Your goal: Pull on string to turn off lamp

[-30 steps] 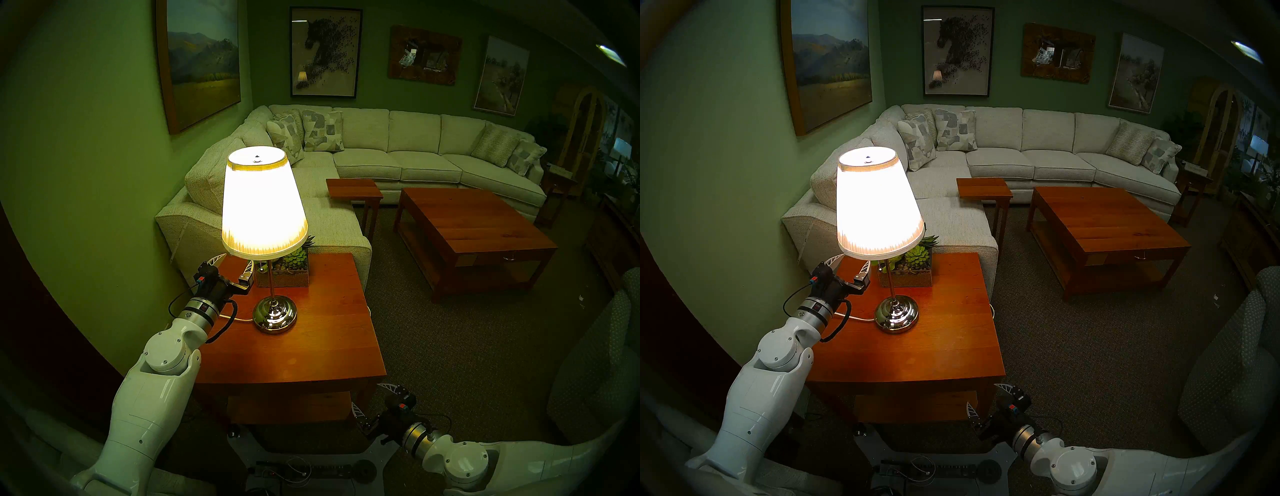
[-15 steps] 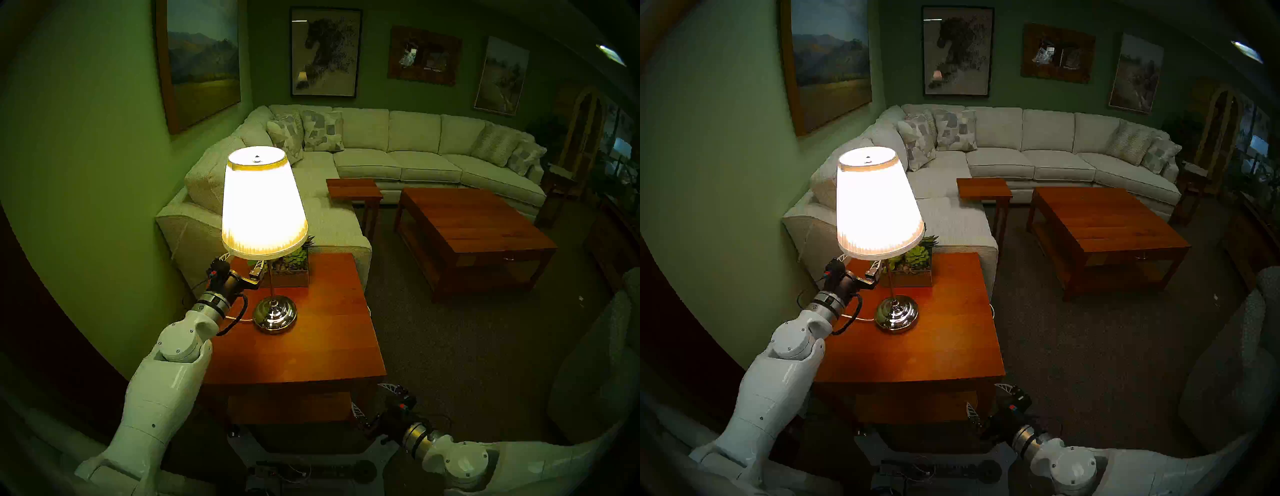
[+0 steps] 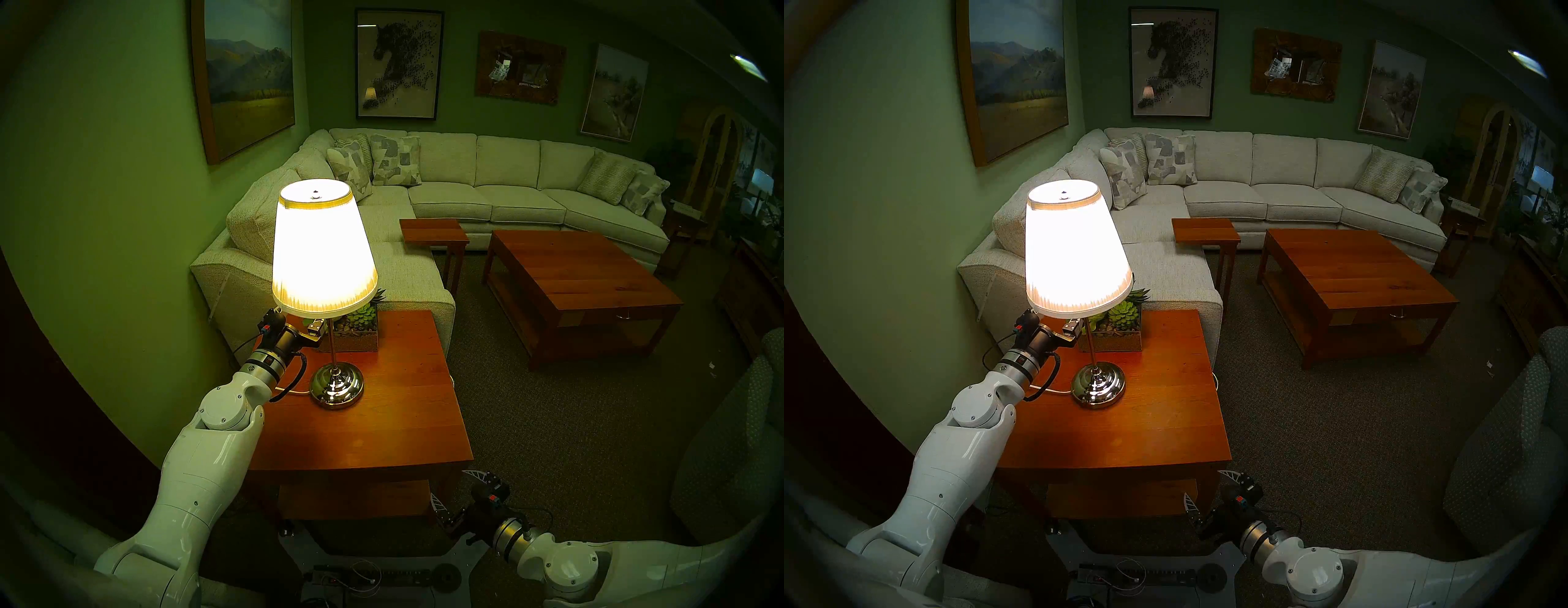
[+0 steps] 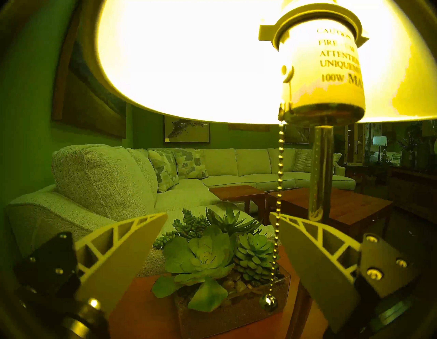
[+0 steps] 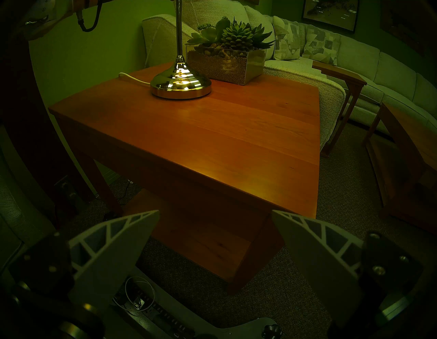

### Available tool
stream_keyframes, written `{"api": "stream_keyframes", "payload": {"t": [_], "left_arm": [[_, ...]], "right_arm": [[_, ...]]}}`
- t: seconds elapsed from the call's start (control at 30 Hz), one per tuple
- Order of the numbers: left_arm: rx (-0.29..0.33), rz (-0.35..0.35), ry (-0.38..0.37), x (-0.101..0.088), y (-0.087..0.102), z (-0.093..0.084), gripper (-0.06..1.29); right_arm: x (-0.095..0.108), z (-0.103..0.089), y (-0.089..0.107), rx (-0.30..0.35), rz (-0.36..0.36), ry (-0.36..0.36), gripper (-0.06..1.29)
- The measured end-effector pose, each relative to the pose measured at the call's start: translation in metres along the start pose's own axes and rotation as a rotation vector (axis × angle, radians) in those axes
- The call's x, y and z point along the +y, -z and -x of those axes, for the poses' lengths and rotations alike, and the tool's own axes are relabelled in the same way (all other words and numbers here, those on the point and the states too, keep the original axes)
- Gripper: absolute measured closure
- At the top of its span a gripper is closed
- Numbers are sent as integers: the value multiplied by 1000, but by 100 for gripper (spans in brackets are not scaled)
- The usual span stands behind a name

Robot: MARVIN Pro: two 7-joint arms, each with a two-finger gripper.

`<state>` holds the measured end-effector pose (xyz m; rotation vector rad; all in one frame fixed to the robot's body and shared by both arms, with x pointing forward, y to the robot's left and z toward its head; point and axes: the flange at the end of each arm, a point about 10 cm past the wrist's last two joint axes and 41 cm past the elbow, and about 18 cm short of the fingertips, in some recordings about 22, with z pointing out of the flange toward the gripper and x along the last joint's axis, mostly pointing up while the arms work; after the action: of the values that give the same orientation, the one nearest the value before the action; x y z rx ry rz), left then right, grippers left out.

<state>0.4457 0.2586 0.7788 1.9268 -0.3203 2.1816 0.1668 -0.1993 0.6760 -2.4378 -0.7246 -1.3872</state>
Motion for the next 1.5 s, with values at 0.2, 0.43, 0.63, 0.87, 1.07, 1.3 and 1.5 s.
{"api": "stream_keyframes", "payload": {"t": [0.2, 0.43, 0.63, 0.87, 1.07, 1.3, 1.5], "left_arm": [[32, 24, -5, 2, 0, -4, 34], [48, 52, -11, 5, 11, -6, 112], [29, 71, 2, 11, 28, 2, 125], [5, 80, 15, 16, 48, 10, 125], [-16, 83, 21, 19, 61, 18, 125], [-22, 85, 20, 19, 65, 21, 125], [-28, 88, 15, 19, 67, 24, 125]], "right_arm": [[0, 0, 0, 0, 0, 0, -2], [0, 0, 0, 0, 0, 0, -2], [0, 0, 0, 1, 1, 0, -2], [0, 0, 0, 1, 1, -1, -2], [0, 0, 0, 1, 1, -1, -2], [0, 0, 0, 1, 1, -1, -2], [0, 0, 0, 1, 1, -1, -2]]}}
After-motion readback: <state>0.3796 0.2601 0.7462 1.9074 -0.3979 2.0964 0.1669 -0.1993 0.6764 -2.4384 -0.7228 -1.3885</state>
